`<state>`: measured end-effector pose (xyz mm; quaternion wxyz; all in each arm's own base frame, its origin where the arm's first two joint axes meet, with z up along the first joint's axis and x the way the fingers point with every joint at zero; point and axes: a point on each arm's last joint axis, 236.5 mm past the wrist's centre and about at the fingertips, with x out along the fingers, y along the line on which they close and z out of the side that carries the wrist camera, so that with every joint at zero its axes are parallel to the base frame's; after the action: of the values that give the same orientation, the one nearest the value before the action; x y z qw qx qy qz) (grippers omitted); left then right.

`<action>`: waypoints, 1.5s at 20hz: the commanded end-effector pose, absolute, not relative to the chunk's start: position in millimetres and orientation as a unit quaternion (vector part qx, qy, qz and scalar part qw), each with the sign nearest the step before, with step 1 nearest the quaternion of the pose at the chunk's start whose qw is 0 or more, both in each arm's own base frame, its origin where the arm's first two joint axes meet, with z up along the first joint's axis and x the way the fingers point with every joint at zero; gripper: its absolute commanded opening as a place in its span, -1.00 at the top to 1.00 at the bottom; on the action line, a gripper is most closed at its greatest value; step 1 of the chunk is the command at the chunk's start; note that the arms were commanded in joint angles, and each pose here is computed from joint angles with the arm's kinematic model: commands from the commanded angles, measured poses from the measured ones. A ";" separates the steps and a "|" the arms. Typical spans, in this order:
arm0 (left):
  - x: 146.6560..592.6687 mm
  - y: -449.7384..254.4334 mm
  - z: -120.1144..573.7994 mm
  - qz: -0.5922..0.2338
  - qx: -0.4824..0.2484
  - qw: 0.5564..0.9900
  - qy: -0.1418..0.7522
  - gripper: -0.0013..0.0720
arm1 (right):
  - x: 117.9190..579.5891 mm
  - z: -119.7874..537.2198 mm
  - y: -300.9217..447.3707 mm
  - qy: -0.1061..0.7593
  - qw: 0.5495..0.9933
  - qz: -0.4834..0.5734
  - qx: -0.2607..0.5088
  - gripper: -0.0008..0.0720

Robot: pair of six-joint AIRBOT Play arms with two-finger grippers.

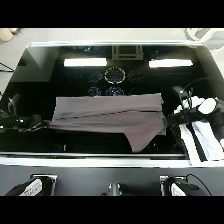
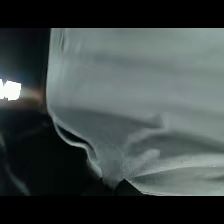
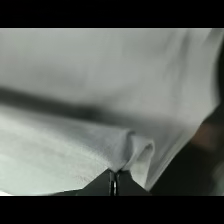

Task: Fold the shirts.

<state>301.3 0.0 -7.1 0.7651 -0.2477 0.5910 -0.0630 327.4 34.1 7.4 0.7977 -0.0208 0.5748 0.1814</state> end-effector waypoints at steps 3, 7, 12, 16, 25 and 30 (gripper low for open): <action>352.5 9.3 -1.9 -0.063 -0.281 0.769 0.571 0.90 | 423.8 25.1 21.2 0.501 0.855 0.137 0.001 0.92; 398.9 10.3 -11.9 -0.070 -0.333 0.762 0.551 0.90 | 475.9 25.2 21.1 0.452 0.883 0.115 0.050 0.92; 439.0 8.4 -27.6 -0.080 -0.336 0.761 0.550 0.90 | 496.1 -6.9 21.5 0.452 0.882 0.103 0.085 0.91; 440.3 -10.5 -63.1 -0.088 -0.332 0.738 0.581 0.90 | 488.8 -38.0 22.7 0.489 0.862 0.107 0.085 0.91; 439.7 6.0 -56.6 -0.086 -0.339 0.730 0.588 -0.44 | 460.9 -54.1 19.2 0.541 0.828 0.147 0.015 -0.97; 437.7 1.7 -27.0 -0.114 -0.326 0.730 0.589 -0.43 | 430.8 -68.4 -3.8 0.595 0.790 0.144 0.043 -1.00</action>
<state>441.1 6.0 -43.4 0.7322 -0.3335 0.5859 -0.0963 447.9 2.2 -61.6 0.8124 0.0316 0.5663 0.1353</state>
